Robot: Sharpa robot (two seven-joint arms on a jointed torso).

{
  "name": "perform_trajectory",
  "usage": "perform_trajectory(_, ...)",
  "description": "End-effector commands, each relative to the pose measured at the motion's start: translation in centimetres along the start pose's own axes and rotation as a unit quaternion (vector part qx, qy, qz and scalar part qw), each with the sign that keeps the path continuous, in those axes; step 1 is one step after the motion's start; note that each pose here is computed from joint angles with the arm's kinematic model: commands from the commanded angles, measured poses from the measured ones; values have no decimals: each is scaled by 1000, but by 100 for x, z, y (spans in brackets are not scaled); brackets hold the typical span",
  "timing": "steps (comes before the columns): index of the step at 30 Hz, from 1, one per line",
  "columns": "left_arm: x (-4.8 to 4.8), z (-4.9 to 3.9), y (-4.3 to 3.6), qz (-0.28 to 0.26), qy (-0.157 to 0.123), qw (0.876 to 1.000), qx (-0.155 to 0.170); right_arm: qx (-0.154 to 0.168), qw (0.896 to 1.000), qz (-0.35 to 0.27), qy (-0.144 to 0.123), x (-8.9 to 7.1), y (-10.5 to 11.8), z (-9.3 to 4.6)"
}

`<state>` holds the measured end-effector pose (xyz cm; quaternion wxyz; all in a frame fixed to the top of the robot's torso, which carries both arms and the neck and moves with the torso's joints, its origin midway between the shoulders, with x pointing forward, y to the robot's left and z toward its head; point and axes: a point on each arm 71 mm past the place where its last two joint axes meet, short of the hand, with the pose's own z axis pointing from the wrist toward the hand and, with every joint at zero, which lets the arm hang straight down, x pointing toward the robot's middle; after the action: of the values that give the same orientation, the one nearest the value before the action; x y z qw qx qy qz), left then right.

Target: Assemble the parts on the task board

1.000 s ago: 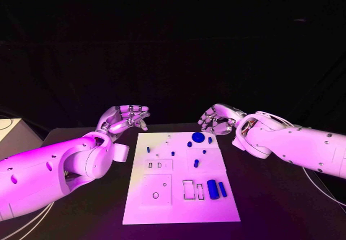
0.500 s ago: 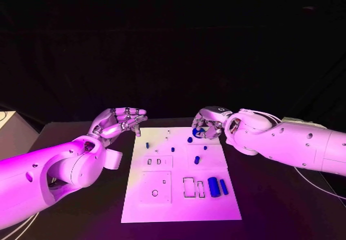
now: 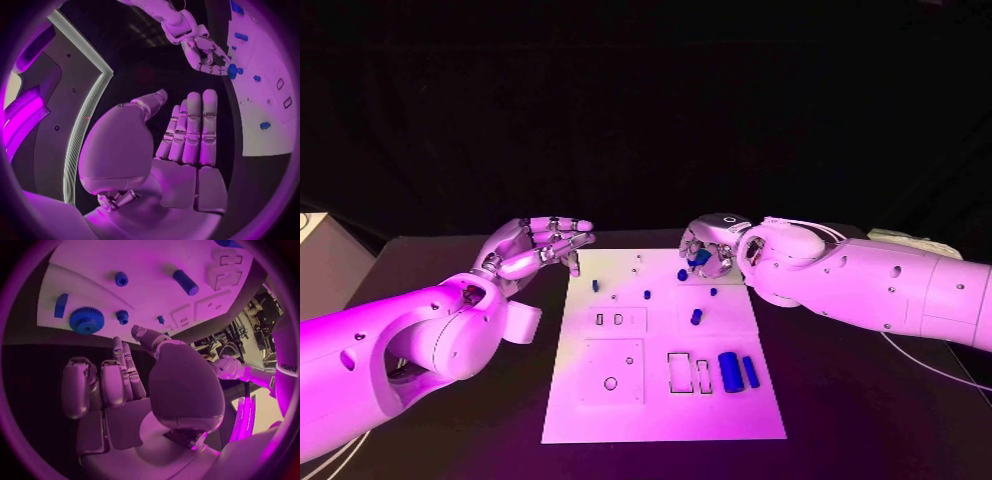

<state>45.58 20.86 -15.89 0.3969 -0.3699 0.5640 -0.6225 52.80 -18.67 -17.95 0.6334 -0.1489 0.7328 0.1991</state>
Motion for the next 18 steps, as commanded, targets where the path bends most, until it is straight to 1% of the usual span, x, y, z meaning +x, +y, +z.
perform_trajectory(1, 30, 1, -23, -2, 14, 1000, 3, 11, 999, -27, 15, 28, -10, 13)
perform_trajectory(18, 5, 0, -42, -1, 10, 1000, 3, 12, 999, -37, 32, 94, 17, 47)
